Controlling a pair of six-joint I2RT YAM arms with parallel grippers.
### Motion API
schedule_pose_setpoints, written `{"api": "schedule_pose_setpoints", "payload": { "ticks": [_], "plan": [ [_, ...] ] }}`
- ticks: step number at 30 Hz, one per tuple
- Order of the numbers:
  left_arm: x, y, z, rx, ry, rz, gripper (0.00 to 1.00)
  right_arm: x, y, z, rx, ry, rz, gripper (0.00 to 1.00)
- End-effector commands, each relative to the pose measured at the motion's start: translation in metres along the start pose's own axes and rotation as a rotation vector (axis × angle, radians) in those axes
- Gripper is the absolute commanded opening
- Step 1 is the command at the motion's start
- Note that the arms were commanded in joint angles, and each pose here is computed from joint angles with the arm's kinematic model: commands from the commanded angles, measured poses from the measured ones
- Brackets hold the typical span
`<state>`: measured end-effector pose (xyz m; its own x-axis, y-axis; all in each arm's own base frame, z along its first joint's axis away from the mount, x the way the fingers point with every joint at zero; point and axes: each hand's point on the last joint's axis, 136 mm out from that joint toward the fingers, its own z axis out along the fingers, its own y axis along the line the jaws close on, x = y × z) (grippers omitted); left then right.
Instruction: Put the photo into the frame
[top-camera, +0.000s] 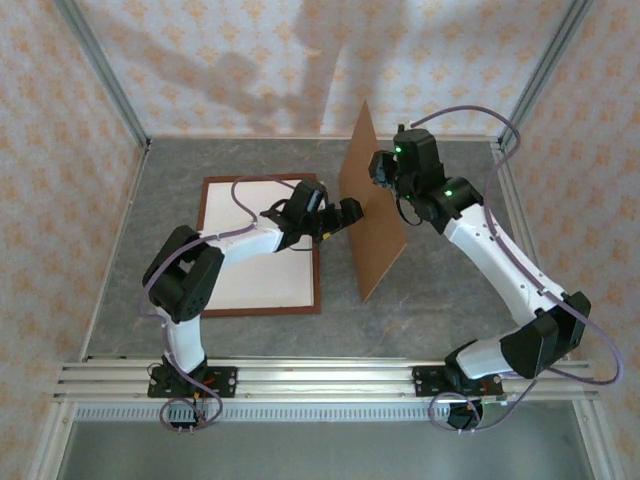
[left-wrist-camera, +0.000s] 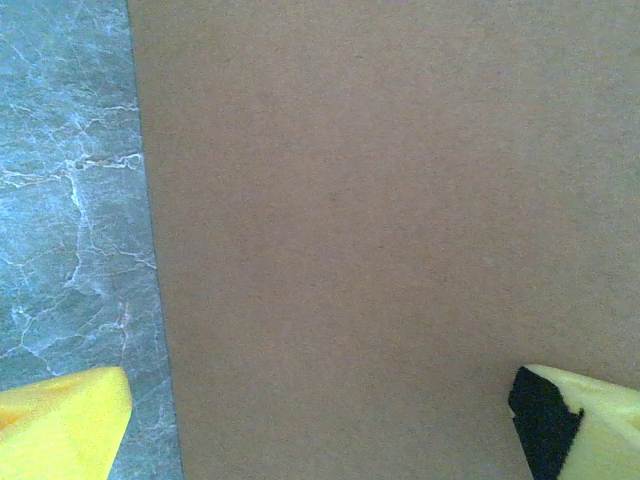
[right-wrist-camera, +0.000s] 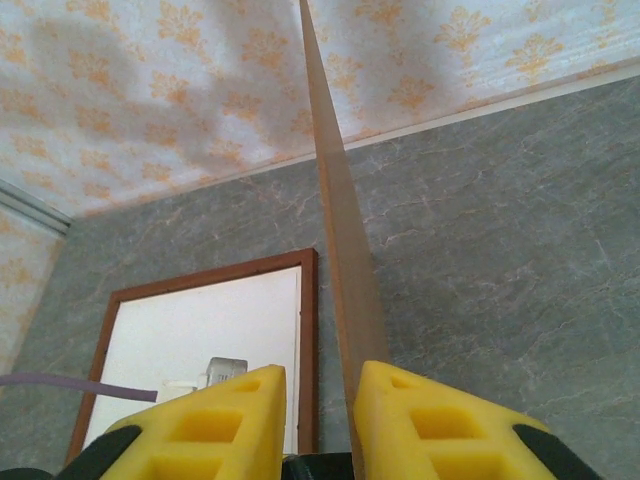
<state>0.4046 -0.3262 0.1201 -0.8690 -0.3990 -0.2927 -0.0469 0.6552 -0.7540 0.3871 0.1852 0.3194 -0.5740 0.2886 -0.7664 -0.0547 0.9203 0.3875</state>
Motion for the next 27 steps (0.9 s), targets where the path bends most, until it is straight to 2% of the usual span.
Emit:
{"api": "schedule_pose_setpoints", "payload": {
  "ticks": [1,13,20,27],
  "plan": [
    [-0.001,-0.011,-0.014,0.025,-0.015,0.040,0.99,0.081,-0.027,0.014,0.142,0.301,-0.126,0.27],
    [-0.005,-0.003,-0.029,0.000,-0.048,0.050,0.99,0.088,-0.018,0.019,0.177,0.338,-0.207,0.28],
    [-0.006,-0.001,-0.033,-0.014,-0.056,0.060,0.99,0.070,-0.025,0.009,0.232,0.307,-0.251,0.17],
    [-0.011,-0.003,-0.045,-0.034,-0.081,0.096,0.99,0.048,-0.029,-0.001,0.209,0.299,-0.217,0.04]
  ]
}}
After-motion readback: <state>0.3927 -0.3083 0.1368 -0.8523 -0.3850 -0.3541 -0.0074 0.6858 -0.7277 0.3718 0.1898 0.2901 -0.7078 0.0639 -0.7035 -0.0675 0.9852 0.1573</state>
